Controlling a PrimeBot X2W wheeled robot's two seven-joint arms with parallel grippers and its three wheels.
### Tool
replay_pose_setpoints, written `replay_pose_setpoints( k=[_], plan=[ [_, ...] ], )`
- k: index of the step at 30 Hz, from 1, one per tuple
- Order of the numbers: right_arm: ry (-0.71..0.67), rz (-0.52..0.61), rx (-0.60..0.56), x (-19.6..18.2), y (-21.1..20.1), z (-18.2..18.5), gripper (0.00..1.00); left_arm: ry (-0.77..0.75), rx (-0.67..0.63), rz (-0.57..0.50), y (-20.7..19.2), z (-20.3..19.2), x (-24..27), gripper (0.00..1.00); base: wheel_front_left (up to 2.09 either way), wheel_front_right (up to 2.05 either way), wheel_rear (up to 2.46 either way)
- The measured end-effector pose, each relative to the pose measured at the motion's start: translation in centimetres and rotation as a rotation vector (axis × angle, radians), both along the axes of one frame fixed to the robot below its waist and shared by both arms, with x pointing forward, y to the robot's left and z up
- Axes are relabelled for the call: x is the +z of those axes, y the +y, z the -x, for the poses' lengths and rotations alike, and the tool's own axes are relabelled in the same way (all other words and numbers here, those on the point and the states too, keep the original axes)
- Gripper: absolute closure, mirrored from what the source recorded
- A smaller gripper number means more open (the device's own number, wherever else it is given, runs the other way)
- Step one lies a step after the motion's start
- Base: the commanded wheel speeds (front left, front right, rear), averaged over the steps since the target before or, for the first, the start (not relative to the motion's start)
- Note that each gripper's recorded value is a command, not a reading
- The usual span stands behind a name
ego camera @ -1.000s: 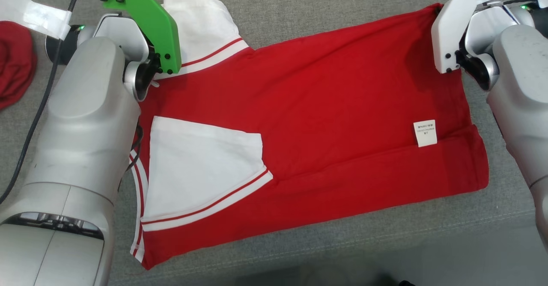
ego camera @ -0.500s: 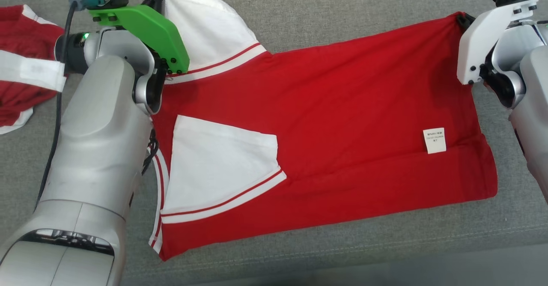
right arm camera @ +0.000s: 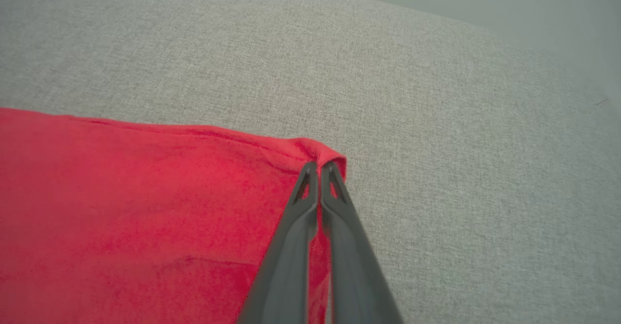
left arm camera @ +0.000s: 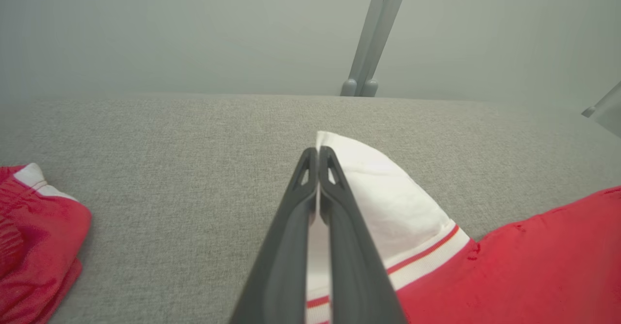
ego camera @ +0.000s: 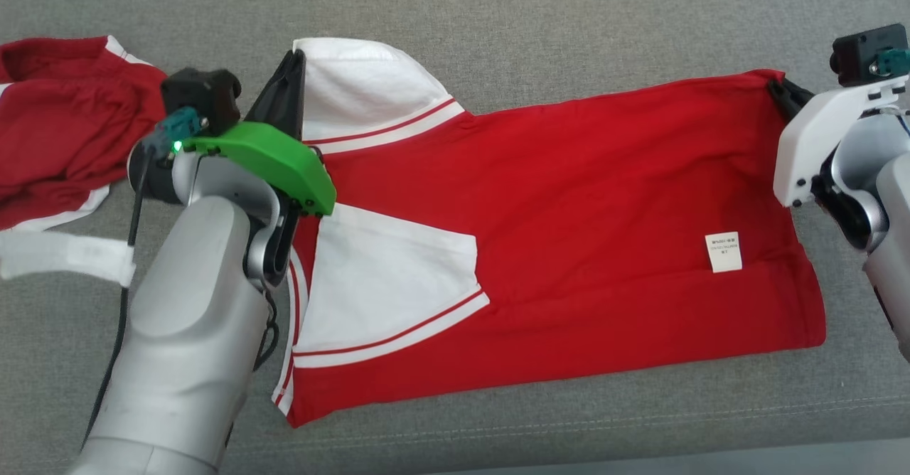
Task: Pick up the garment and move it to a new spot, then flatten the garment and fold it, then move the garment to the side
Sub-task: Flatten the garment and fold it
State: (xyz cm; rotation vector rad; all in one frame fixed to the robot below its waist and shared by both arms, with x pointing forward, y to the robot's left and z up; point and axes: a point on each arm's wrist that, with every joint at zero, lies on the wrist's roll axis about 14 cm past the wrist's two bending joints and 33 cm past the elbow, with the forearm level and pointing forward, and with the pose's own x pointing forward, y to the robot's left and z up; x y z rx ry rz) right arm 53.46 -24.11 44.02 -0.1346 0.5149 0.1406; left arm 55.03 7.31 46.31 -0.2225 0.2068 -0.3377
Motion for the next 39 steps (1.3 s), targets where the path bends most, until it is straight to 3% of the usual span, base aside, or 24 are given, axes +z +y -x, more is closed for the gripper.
replay_pose_setpoints(
  k=[6, 17, 27, 39],
  plan=[
    [-0.019, 0.057, 0.075, 0.3, 0.2, 2.4, 1.00, -0.002, 0.083, 0.043, 1.9, 4.0, -0.4, 1.00, 0.00, 0.00, 0.00],
    [0.027, 0.167, 0.189, 0.2, 0.4, 6.5, 1.00, 0.128, 0.134, 0.050, 3.0, 12.1, -1.7, 1.00, 0.00, 0.00, 0.00],
    [0.074, 0.211, 0.254, -0.1, 1.1, 8.5, 1.00, 0.182, 0.162, 0.057, 3.5, 15.8, -1.6, 1.00, 0.00, 0.00, 0.00],
    [0.143, 0.227, 0.223, -1.5, -0.2, 10.4, 1.00, 0.290, 0.165, 0.068, 2.9, 19.5, -3.9, 1.00, 0.00, 0.00, 0.00]
  ],
)
